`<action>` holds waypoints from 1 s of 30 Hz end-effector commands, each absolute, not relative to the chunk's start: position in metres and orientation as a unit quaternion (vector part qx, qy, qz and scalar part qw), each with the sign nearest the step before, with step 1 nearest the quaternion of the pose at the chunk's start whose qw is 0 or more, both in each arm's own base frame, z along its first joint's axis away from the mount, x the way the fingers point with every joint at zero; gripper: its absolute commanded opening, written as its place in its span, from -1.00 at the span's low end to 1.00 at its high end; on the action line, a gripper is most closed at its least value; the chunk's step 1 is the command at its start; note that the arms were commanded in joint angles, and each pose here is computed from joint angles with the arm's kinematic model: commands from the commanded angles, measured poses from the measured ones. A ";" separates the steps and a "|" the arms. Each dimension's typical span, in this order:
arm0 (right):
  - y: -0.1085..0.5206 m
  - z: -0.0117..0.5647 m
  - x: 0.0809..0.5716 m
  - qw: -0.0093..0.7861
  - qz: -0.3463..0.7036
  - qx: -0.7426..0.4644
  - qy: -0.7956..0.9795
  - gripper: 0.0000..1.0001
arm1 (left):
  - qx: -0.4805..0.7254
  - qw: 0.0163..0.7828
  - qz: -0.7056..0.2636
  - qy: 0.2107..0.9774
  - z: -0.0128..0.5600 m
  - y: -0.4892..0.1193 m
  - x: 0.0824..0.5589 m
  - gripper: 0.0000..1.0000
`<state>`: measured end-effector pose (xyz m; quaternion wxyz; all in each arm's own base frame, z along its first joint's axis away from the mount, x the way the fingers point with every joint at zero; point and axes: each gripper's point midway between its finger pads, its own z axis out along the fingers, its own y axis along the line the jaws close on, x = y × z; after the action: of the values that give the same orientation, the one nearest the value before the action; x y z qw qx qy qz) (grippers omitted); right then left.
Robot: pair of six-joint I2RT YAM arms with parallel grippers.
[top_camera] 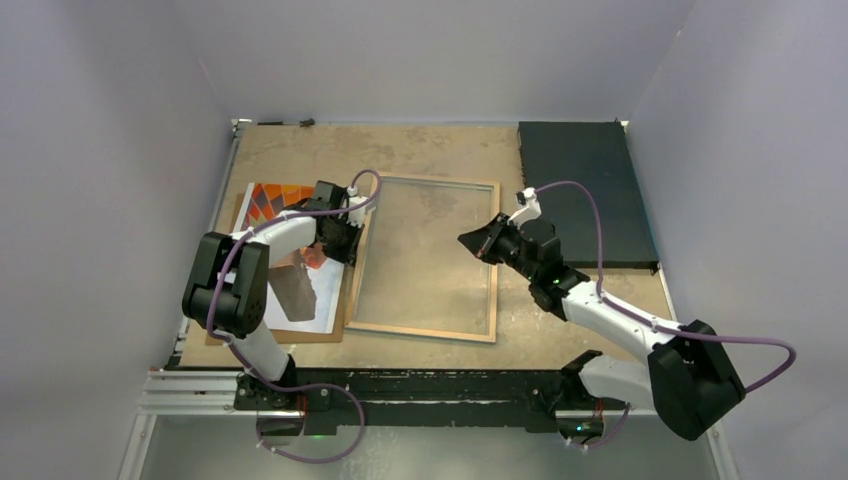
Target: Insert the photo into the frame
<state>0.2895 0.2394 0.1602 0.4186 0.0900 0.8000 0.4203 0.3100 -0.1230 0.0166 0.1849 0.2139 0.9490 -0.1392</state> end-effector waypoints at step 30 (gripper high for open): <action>0.245 0.160 0.301 0.437 0.410 0.091 0.795 -1.00 | 0.219 0.191 -0.161 0.943 0.029 -0.135 0.312 -1.00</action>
<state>0.2973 0.2351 0.1408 0.4171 0.1052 0.8136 0.3912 0.3088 -0.1220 0.0168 0.1814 0.2135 0.9501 -0.1374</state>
